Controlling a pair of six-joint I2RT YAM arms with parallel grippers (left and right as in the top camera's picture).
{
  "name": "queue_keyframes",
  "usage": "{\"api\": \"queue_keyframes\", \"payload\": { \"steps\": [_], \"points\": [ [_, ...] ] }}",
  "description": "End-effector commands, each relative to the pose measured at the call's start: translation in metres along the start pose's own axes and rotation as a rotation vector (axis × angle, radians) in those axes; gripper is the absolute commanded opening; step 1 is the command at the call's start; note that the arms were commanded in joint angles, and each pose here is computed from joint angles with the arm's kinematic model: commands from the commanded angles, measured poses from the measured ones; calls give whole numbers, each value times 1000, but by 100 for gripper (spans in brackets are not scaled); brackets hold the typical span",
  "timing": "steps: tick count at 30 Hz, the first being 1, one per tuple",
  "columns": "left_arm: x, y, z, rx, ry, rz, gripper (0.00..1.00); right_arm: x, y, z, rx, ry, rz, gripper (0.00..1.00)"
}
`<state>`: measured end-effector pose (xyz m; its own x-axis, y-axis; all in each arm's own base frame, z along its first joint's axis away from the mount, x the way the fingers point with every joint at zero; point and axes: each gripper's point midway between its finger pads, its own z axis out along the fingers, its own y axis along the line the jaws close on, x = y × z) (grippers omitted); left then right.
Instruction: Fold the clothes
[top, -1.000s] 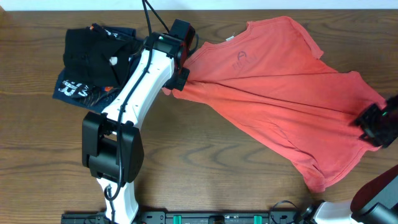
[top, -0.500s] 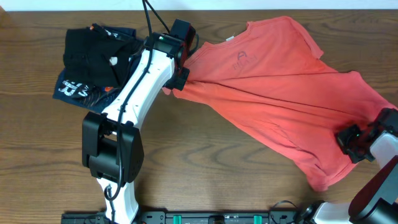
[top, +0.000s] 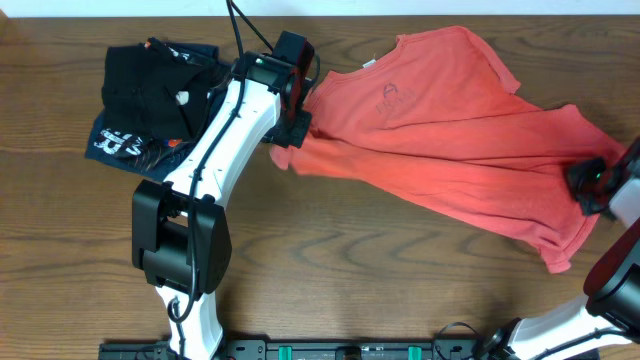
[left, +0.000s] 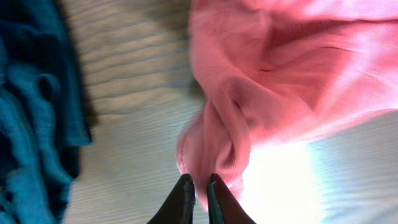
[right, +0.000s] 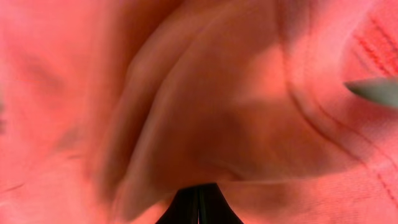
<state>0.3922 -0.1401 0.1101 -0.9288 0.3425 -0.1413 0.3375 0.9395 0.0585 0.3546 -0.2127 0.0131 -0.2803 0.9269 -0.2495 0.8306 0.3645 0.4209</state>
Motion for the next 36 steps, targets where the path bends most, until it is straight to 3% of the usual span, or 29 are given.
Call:
{"api": "queue_keyframes", "payload": {
  "steps": [1,4,9,15,20,25,33,36],
  "points": [
    [2,-13,-2,82,12,-7,14,-24,42,-24,-100,-3,-131,4],
    [3,-13,-2,82,18,-7,22,-26,53,-53,-112,70,-233,33],
    [-1,-18,-1,112,2,-7,34,3,37,-93,-26,226,-271,45],
    [-35,-38,11,219,-139,48,50,57,2,-103,81,446,-215,45],
    [-41,-55,27,313,-147,83,50,87,-35,-103,201,547,-202,45],
    [-35,-58,52,313,-99,137,51,86,-95,-92,422,484,-125,52],
    [-12,-69,90,325,31,183,50,80,-124,-72,390,408,9,49],
    [-7,-70,98,326,57,188,50,81,-124,-64,369,386,15,44]
  ]
}}
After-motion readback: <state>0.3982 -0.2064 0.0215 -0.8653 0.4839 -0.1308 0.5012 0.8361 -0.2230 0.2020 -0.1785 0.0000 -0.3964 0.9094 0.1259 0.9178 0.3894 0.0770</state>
